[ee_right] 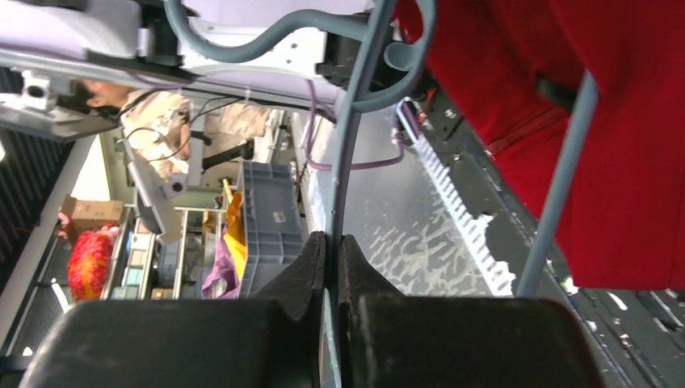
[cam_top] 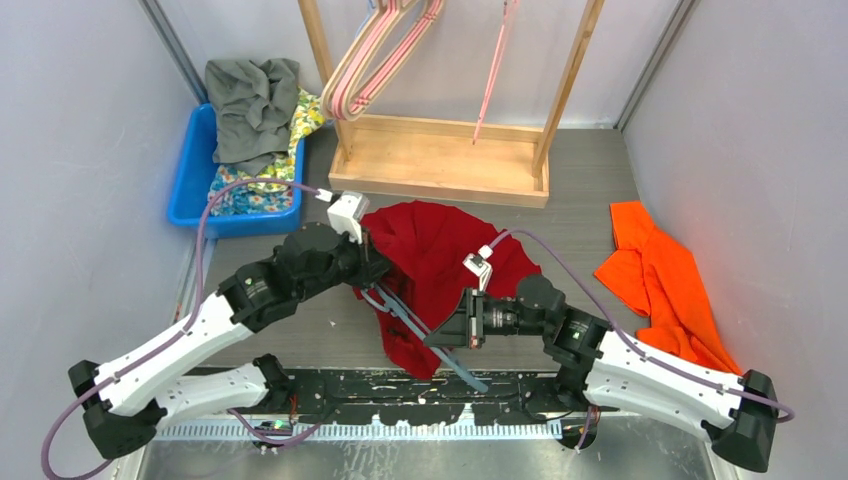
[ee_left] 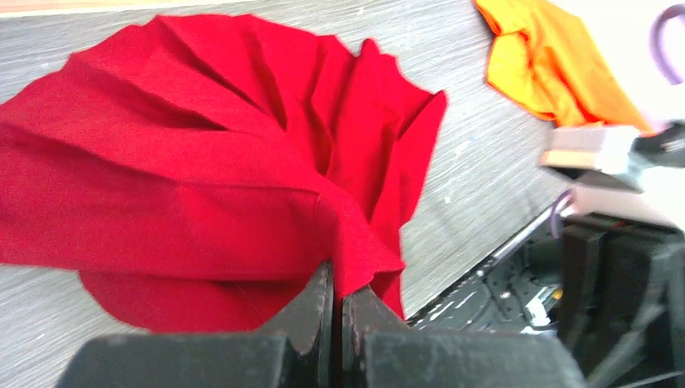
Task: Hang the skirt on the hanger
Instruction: Hang the skirt on the hanger.
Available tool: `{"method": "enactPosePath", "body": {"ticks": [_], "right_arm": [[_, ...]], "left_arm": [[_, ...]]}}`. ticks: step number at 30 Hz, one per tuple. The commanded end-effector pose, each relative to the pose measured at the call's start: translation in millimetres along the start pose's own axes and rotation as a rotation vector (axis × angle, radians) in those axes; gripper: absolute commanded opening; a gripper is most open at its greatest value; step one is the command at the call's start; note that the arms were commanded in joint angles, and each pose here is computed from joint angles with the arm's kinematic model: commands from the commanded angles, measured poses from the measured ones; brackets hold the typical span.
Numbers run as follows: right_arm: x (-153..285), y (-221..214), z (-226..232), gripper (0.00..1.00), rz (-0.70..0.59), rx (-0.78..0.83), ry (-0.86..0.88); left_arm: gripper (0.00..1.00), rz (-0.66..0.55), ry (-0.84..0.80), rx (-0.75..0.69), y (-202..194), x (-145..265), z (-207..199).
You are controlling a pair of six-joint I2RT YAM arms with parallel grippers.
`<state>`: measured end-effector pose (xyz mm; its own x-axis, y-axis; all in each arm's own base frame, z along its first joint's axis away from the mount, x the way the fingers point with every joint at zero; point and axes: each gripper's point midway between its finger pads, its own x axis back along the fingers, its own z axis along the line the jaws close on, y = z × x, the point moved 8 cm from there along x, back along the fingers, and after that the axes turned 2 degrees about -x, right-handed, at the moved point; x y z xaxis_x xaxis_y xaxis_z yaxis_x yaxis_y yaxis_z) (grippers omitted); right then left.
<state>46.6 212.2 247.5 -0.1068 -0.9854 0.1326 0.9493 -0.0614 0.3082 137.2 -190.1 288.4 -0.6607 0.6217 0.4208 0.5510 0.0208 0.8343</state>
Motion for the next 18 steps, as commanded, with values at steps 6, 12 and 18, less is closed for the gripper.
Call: {"method": "enactPosePath", "body": {"ticks": [6,12,18], "right_arm": [[-17,20,-5,0.01,-0.063,0.167,-0.077],[-24,35,2,0.01,-0.090,0.291,-0.119],[-33,48,-8,0.01,-0.133,0.432,-0.176]], "left_arm": [[0.00,0.107,-0.232,0.114,23,0,-45],[0.00,0.176,-0.270,0.143,20,0,-52],[0.00,0.219,-0.283,0.147,14,-6,-57]]}}
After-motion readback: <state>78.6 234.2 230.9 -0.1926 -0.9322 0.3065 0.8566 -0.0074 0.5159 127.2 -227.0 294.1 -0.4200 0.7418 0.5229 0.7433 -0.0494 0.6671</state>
